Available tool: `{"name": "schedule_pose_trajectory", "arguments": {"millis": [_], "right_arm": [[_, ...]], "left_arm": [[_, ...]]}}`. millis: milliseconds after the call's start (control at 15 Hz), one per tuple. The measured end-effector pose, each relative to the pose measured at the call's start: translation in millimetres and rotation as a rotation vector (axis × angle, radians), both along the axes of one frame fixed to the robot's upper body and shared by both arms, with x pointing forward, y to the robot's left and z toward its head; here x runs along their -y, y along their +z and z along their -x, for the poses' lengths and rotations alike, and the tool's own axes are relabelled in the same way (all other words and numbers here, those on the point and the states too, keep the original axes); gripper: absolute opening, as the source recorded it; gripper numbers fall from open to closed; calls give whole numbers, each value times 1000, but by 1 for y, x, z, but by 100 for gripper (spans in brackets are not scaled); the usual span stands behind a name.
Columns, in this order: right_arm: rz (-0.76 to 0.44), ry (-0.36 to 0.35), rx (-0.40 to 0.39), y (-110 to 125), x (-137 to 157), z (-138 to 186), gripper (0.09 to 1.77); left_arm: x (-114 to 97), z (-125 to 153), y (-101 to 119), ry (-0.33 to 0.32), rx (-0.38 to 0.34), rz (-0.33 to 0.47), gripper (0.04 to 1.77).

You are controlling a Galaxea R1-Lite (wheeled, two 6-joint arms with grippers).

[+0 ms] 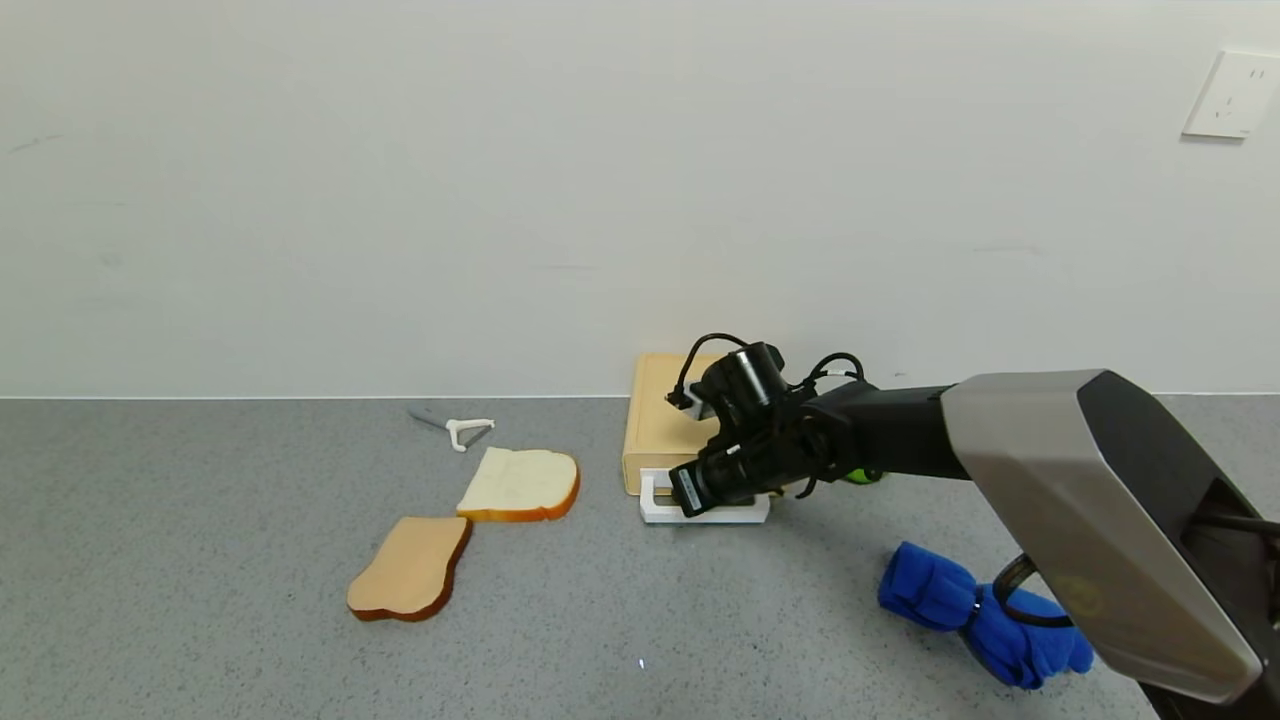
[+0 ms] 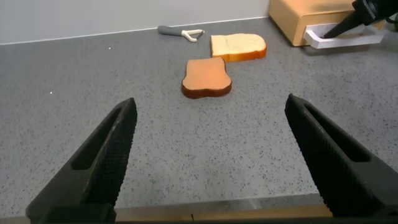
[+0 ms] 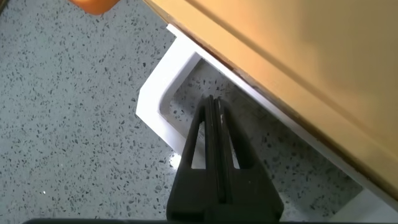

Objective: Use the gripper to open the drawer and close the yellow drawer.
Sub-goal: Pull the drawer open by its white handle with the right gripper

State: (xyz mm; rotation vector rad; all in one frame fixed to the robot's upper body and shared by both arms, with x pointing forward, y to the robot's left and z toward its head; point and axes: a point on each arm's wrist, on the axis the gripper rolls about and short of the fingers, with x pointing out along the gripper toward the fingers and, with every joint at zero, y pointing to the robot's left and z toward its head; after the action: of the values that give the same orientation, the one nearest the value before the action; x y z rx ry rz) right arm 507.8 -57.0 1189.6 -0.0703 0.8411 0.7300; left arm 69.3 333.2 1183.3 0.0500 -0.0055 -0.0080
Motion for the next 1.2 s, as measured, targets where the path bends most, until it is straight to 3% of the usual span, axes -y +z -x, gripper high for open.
{"name": "schedule_pose_trajectory", "arguments": {"millis": [1133,1200], "right_arm": [[61,-41,-208,3,-3,26,12],[62,-45,-219,3,-3,28,11]], "left_arm": [[0,0,0,0,-1,0,172],[0,0,-3,0,-30,0,172]]}}
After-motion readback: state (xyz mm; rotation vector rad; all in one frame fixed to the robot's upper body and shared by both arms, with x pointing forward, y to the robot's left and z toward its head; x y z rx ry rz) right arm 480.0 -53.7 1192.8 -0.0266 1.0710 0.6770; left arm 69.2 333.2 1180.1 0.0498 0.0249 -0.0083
